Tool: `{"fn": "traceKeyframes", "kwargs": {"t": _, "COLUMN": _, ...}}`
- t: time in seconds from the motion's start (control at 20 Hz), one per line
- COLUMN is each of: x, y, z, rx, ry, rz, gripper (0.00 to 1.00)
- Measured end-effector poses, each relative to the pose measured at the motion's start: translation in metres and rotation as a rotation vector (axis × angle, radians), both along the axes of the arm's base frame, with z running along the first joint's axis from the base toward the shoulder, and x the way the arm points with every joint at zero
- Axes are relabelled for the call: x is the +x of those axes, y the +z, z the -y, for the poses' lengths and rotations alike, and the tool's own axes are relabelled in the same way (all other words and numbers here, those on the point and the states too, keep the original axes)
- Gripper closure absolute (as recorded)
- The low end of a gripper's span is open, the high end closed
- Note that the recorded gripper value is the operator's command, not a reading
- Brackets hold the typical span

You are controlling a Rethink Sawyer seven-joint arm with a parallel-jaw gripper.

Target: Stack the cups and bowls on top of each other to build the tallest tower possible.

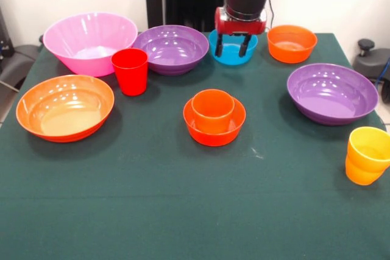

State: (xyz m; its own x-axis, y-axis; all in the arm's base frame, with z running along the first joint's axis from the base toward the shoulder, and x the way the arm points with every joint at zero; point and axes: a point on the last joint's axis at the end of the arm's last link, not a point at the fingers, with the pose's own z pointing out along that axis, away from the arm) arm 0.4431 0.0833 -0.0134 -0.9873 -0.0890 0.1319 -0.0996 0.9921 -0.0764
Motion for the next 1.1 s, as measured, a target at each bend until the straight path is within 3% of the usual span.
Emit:
{"fn": "traceKeyframes", "kwargs": {"t": 0.75, "x": -0.0008, "y": 0.0012, "z": -0.0002, "rx": -0.002, "ry": -0.034, "rz": -0.007, "gripper": 0.00}}
{"fn": "traceKeyframes", "kwargs": {"t": 0.95, "x": -0.0017, "y": 0.0032, "z": -0.0019, "rx": -0.015, "ry": -0.060, "rz": -0.007, "gripper": 0.00}}
{"fn": "traceKeyframes", "kwargs": {"t": 1.1, "x": -0.0044, "y": 0.0064, "z": -0.0012, "rx": -0.035, "ry": -0.109, "rz": -0.009, "gripper": 0.00}}
